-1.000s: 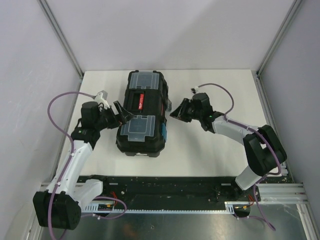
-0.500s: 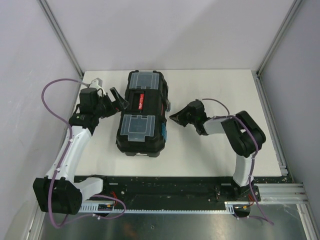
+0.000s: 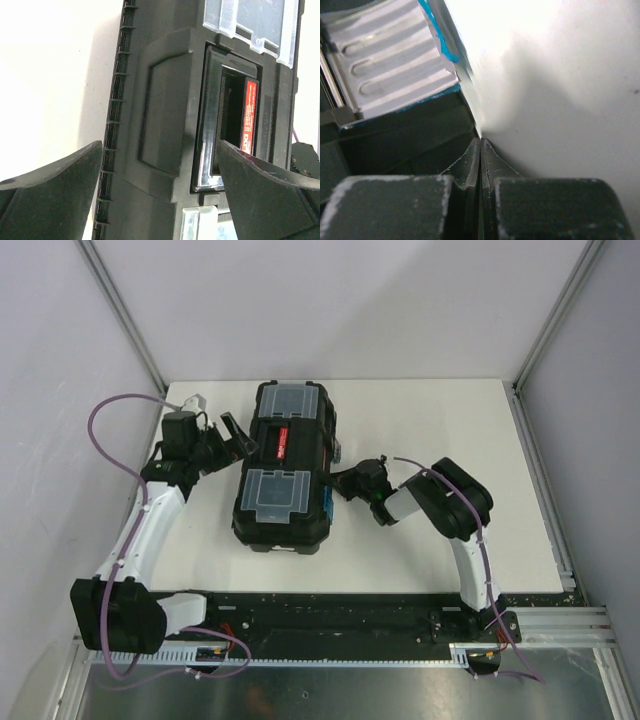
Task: Pack the tool kit
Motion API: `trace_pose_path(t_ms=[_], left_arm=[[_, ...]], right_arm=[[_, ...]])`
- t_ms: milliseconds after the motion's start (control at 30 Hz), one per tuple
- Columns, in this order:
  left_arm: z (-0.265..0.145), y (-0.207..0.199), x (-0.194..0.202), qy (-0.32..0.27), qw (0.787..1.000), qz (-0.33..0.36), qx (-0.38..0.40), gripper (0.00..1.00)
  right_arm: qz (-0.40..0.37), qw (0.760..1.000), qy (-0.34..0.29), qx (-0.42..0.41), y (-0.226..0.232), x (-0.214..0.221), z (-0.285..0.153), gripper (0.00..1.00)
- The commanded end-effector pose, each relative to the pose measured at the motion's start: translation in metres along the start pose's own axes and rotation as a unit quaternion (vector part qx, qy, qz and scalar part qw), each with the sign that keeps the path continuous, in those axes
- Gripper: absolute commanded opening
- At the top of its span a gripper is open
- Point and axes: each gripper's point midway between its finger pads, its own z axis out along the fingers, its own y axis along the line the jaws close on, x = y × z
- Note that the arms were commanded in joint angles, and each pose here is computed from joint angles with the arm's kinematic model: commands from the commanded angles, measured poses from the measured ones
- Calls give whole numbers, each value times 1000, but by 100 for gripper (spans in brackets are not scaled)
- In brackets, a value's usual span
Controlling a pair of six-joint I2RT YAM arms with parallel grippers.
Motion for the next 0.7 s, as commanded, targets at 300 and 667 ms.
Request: trace_pose_path(t_ms=[300,667], left_arm=[[0,-22,-17,4,997,46,55,99],[12,-14,12,51,996,32,63,99]], right_arm=[[79,986,-114,-90,23,-42,33,13],[78,980,-132,-123,44,-58,32,40]])
